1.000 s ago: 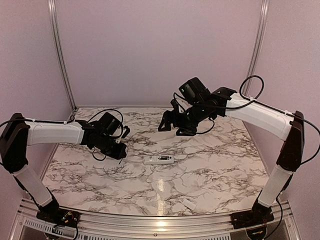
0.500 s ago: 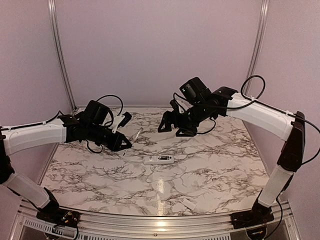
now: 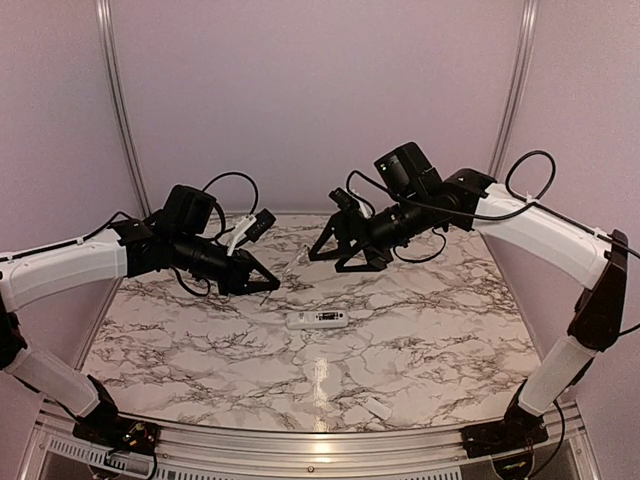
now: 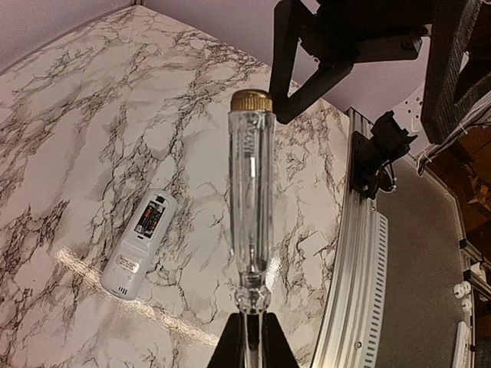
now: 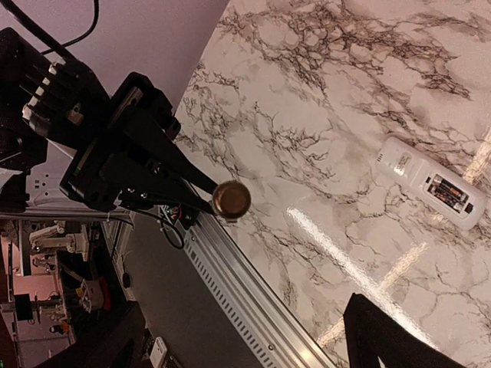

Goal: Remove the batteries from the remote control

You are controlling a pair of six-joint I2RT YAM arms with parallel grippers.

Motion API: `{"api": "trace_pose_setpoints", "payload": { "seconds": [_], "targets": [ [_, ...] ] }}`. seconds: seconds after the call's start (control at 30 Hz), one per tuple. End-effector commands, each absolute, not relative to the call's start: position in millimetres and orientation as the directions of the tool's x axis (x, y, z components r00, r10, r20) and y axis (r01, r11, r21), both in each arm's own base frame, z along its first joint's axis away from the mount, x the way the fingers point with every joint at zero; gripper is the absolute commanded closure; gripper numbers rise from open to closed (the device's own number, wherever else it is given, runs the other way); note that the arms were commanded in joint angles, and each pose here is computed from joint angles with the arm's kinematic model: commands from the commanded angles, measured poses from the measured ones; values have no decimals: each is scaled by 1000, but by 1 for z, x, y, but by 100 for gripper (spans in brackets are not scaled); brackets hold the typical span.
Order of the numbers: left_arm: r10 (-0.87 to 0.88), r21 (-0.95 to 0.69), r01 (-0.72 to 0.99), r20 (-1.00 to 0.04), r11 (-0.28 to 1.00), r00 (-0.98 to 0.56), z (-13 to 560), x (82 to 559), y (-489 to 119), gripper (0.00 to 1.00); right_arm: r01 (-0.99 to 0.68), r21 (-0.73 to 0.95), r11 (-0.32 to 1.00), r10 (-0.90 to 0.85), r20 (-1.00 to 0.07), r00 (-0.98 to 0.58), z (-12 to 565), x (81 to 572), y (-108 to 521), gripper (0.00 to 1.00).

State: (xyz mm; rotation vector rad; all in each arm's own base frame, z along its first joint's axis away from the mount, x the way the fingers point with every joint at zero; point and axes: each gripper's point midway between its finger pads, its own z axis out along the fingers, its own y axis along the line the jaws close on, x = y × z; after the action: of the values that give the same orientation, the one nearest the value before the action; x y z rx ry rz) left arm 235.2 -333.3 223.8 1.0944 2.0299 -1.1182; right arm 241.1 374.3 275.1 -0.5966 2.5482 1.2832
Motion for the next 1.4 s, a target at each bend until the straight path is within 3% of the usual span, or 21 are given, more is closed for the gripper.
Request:
{"api": "trace_pose_setpoints", "payload": {
  "seconds": [0.0, 0.43, 0.67, 0.9, 1.37],
  "targets": [
    [415, -351, 910, -810, 221, -413, 236, 230, -342, 100, -468, 758, 454, -284, -375, -883, 292, 226, 375, 12],
    [472, -283, 950, -825, 130, -310, 229, 223, -355, 100, -398, 793, 461, -278, -297, -913, 289, 222, 377, 15],
    [446, -230, 965, -856, 123, -261, 238, 224, -360, 100, -298, 769, 565, -237, -195, -952, 265, 229, 373, 20],
    [457, -233, 969, -855, 83, -245, 235, 215, -368, 100, -275, 796, 540, -229, -175, -958, 271, 230, 380, 23],
    [496, -214, 974, -840, 73, -222, 226, 209, -384, 100, -233, 818, 527, -251, -112, -961, 262, 227, 388, 41]
  ]
}}
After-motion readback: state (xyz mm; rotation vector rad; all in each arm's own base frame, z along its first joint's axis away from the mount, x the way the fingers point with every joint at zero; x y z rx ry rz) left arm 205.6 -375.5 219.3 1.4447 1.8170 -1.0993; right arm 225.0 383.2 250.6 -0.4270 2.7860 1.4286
